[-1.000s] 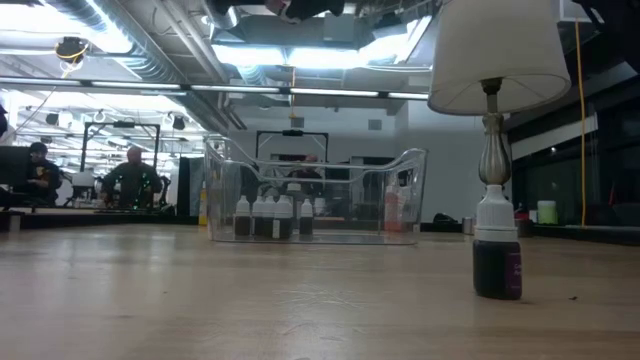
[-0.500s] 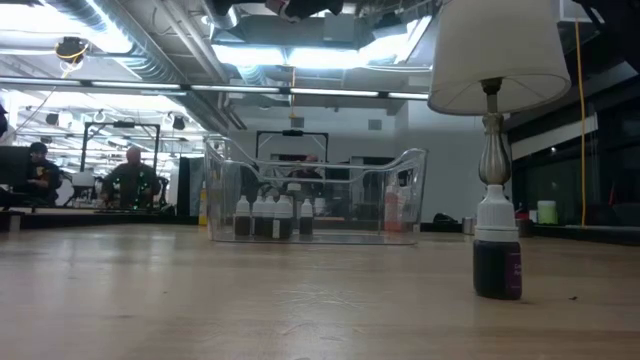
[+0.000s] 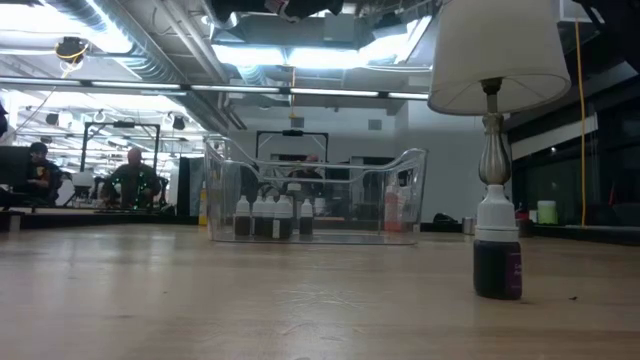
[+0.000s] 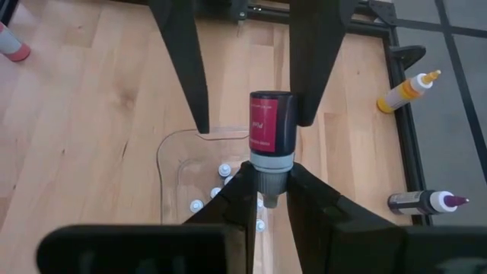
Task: Pick & Place food coloring
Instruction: Put the pink food coloring bottle into the transparent bin
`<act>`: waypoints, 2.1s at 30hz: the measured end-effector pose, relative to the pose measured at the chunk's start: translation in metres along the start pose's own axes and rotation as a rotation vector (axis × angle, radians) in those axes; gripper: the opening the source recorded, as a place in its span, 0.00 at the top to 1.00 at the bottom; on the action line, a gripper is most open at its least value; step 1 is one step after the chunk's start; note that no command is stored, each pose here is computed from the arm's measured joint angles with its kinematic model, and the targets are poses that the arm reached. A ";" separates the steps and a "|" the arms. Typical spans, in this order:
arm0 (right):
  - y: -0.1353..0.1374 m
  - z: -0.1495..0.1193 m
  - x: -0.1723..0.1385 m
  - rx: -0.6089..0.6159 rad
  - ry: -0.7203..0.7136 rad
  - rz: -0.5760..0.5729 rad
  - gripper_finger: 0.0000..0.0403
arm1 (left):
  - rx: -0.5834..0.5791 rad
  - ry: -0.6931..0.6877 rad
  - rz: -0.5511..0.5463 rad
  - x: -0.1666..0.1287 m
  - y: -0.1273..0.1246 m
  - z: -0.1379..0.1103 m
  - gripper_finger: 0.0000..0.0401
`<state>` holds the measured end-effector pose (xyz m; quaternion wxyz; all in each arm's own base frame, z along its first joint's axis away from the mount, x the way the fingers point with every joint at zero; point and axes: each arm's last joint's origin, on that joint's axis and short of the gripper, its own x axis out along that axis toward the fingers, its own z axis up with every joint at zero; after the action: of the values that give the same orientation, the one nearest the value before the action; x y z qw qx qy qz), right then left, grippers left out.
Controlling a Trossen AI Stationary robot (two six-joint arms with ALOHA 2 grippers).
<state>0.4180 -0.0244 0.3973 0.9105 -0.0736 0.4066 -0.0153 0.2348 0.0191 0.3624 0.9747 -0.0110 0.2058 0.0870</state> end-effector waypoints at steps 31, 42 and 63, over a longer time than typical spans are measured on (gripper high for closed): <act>-0.002 0.005 -0.018 -0.045 -0.051 -0.018 0.73 | 0.015 -0.008 0.025 -0.003 0.001 0.002 0.82; -0.014 -0.004 -0.068 0.133 -0.066 -0.065 0.56 | 0.074 -0.129 0.134 -0.040 0.007 0.034 0.82; -0.075 -0.002 0.018 0.139 -0.848 0.263 0.44 | 0.060 -0.324 0.229 -0.106 0.015 0.042 0.83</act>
<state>0.4307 -0.1006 0.3938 0.9937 0.0401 0.0014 0.1047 0.1531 0.0185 0.4436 0.9786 0.0559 0.0487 0.1917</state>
